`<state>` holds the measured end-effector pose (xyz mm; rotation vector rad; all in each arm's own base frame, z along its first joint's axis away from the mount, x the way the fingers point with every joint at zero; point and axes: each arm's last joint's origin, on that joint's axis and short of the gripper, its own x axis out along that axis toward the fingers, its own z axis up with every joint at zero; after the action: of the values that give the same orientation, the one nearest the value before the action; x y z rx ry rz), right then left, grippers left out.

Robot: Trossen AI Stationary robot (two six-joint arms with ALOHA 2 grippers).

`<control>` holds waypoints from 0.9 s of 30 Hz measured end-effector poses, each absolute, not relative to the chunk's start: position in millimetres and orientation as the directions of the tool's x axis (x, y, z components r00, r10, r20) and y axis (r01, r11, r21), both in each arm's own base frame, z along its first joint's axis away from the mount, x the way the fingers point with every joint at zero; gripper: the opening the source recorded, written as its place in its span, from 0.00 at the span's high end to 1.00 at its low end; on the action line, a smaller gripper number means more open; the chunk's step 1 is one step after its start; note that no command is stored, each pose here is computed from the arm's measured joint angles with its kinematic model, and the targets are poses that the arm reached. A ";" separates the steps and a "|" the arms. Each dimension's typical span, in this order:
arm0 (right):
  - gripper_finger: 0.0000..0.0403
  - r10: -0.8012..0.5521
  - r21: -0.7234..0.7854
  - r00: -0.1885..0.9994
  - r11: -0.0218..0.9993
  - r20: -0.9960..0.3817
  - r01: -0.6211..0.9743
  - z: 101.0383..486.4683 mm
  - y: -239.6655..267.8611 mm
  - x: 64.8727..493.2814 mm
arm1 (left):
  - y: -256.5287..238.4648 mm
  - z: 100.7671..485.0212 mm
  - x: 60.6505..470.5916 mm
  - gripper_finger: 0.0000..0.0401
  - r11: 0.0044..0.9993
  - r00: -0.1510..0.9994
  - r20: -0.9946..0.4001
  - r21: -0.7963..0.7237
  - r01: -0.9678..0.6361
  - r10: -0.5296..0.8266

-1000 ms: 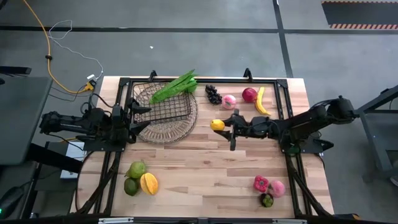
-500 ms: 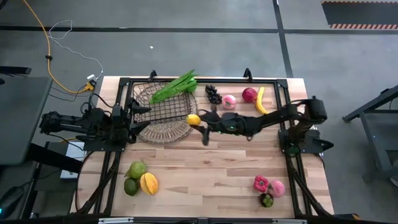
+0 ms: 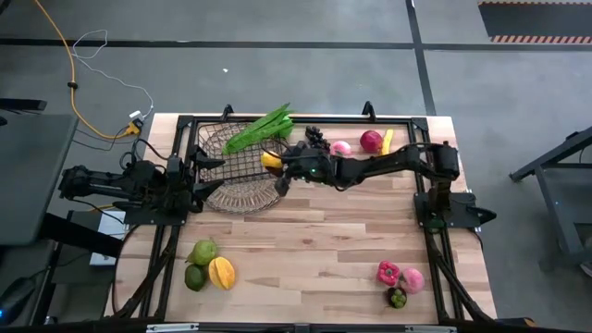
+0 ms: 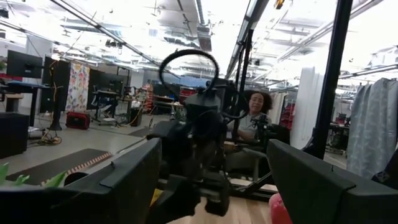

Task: Build produce basket
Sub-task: Put the yellow lemon into the wire basket

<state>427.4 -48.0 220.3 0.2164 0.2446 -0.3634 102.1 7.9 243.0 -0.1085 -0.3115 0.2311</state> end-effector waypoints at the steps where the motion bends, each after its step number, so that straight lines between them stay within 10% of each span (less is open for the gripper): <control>1: 0.61 -0.327 0.172 0.903 0.908 -0.279 0.382 217.7 -49.8 428.2 | 7.9 242.9 102.1 0.30 0.968 0.926 0.290 -0.141 -0.208 0.242; 27: 0.56 -0.365 0.298 0.906 0.858 -0.217 0.417 189.7 -80.5 438.7 | 8.3 243.0 102.0 0.30 0.964 0.922 0.290 -0.144 -0.222 0.256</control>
<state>438.7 -80.5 189.7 0.3475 0.1554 -0.4121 102.0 8.3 243.0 -0.1096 -0.3122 0.2460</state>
